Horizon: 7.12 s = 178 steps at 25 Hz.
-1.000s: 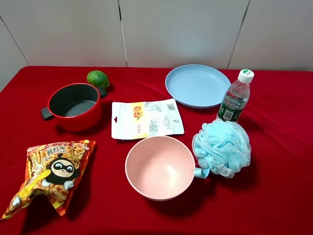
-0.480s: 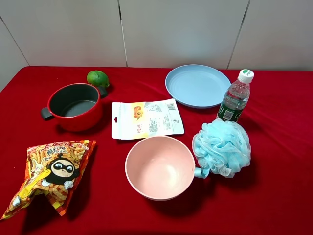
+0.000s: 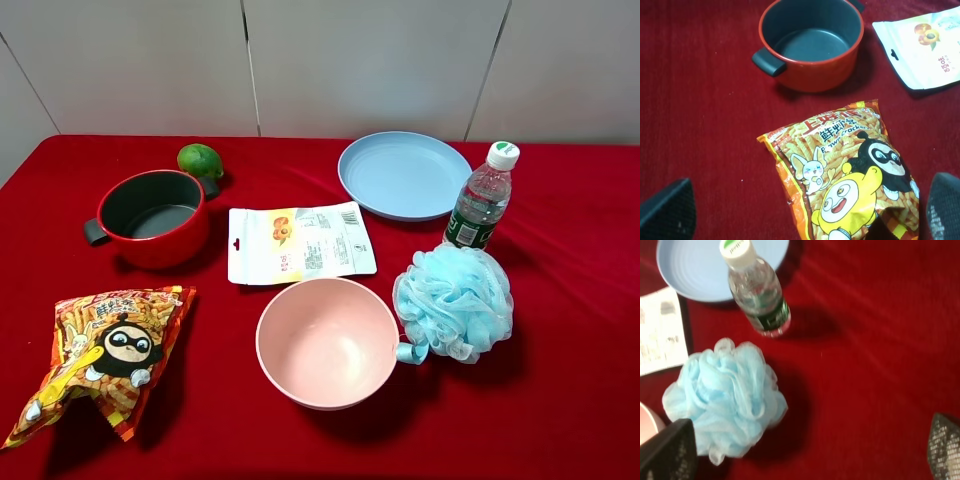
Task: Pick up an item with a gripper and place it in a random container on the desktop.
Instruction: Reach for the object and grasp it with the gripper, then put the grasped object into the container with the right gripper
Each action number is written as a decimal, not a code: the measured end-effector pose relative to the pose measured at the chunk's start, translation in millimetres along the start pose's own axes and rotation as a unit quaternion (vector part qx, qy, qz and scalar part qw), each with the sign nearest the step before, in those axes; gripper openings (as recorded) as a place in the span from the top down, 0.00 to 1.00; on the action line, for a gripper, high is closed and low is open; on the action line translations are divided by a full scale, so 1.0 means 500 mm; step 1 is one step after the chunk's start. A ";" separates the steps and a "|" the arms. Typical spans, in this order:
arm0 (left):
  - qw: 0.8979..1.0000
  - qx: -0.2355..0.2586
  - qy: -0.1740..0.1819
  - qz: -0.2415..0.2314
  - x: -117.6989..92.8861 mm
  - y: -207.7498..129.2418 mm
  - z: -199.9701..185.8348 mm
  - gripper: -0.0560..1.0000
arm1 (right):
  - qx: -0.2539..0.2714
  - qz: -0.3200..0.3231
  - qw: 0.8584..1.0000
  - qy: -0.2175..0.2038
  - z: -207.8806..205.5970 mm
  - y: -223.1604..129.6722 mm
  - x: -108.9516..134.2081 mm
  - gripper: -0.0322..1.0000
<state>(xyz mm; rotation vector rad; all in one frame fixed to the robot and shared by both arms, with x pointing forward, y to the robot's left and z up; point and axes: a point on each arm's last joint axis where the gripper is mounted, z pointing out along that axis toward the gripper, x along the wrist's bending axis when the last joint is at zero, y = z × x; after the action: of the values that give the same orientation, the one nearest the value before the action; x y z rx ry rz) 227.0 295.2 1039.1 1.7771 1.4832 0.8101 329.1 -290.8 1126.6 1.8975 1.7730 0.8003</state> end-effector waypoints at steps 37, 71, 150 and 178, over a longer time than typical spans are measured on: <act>1.000 0.001 0.005 0.002 0.002 0.000 0.000 0.09 | 0.233 0.050 0.971 -0.015 0.260 0.050 0.178 0.30; 1.000 0.001 0.005 0.002 0.002 0.000 0.000 0.09 | 0.282 0.060 0.957 -0.030 0.501 -0.063 0.197 0.30; 1.000 0.001 0.005 0.002 0.002 0.000 0.000 0.09 | 0.319 0.024 0.947 -0.018 0.435 -0.024 0.208 0.61; 1.000 0.001 0.005 0.002 0.002 0.000 0.000 0.09 | 0.364 0.007 0.931 0.028 0.329 0.042 0.246 0.62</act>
<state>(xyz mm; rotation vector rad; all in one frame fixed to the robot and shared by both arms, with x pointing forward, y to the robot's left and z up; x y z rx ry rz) 227.1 296.2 1039.1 1.7792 1.4883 0.8214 456.0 -157.6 1033.0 2.3351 2.3039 0.1858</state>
